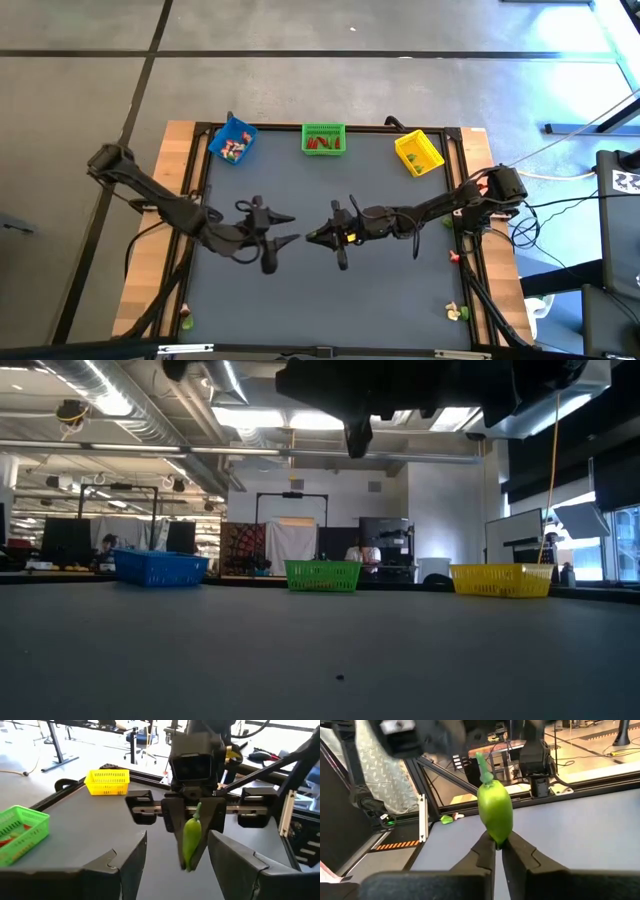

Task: Sort produce into baskets
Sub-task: Put the green chili pepper into the green bin

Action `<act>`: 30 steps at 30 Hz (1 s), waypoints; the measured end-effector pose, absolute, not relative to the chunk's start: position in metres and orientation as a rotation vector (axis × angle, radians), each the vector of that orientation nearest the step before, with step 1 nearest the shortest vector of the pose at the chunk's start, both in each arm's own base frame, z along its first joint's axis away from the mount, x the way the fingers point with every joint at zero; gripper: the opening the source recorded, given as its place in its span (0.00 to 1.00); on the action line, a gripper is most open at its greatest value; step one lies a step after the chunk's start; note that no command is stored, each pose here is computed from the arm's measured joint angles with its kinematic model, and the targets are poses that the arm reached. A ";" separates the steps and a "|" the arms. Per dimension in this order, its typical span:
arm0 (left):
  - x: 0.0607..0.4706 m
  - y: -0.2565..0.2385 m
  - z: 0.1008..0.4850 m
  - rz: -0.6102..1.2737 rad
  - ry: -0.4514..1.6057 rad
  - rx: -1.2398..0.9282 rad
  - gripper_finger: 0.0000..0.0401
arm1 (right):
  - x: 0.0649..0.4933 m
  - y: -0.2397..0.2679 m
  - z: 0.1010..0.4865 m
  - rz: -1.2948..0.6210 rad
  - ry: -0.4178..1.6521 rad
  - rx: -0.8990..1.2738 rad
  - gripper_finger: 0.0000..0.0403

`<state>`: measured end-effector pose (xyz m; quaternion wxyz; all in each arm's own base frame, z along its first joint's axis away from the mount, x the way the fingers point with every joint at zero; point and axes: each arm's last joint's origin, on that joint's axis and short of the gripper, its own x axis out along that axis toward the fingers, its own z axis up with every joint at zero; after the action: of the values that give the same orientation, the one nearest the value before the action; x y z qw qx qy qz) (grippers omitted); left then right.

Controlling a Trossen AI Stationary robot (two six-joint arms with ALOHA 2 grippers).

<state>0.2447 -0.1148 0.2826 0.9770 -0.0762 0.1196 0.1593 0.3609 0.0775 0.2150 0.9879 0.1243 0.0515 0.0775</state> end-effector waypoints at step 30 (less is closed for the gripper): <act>0.234 -0.123 0.244 0.342 0.528 0.045 0.52 | 0.361 -0.022 0.186 -0.189 0.372 0.247 0.07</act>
<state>0.2336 -0.1228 0.2439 0.9508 0.0220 0.2595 0.1680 0.3615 -0.0222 0.1862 0.9708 0.1221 0.1844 -0.0934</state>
